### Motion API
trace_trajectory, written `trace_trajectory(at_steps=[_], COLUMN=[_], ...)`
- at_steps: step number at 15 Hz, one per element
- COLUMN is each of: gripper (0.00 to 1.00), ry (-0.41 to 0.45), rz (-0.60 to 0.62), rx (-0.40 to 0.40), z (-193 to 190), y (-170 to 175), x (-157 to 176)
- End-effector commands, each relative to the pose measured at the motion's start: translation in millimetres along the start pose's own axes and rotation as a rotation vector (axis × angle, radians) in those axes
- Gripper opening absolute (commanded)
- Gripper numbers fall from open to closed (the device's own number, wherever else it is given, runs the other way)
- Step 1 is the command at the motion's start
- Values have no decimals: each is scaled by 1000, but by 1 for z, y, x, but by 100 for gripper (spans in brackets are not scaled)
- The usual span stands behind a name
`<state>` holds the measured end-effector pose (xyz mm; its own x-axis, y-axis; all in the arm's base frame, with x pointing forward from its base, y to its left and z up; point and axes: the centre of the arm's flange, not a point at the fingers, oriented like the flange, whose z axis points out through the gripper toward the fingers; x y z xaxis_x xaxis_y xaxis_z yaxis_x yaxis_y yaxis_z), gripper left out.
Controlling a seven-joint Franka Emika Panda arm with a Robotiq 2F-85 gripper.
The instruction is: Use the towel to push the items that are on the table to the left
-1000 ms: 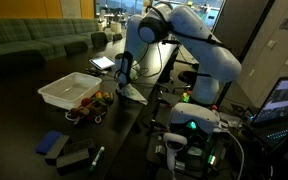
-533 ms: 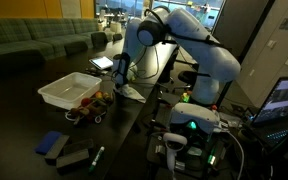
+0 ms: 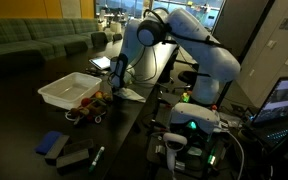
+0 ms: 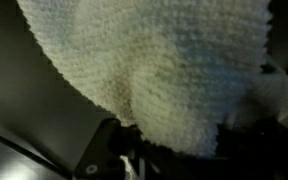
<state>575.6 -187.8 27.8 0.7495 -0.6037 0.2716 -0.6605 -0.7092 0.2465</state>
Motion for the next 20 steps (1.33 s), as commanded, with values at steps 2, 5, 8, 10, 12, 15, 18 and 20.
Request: trace_trajectory(at_steps=[2, 5, 8, 10, 12, 15, 18, 20], gripper=[0, 0, 0, 0, 0, 0, 0, 0], ry=[-32, -59, -89, -109, -123, -149, -167, -184], rz=[52, 59, 54, 55, 51, 34, 17, 11], rx=[26, 43, 56, 65, 73, 95, 110, 119], z=[-3, -8, -18, -26, -34, -45, -52, -55], y=[-22, -31, -44, -54, -65, -84, -100, -108], x=[-14, -24, -38, -47, -57, -76, -93, -102])
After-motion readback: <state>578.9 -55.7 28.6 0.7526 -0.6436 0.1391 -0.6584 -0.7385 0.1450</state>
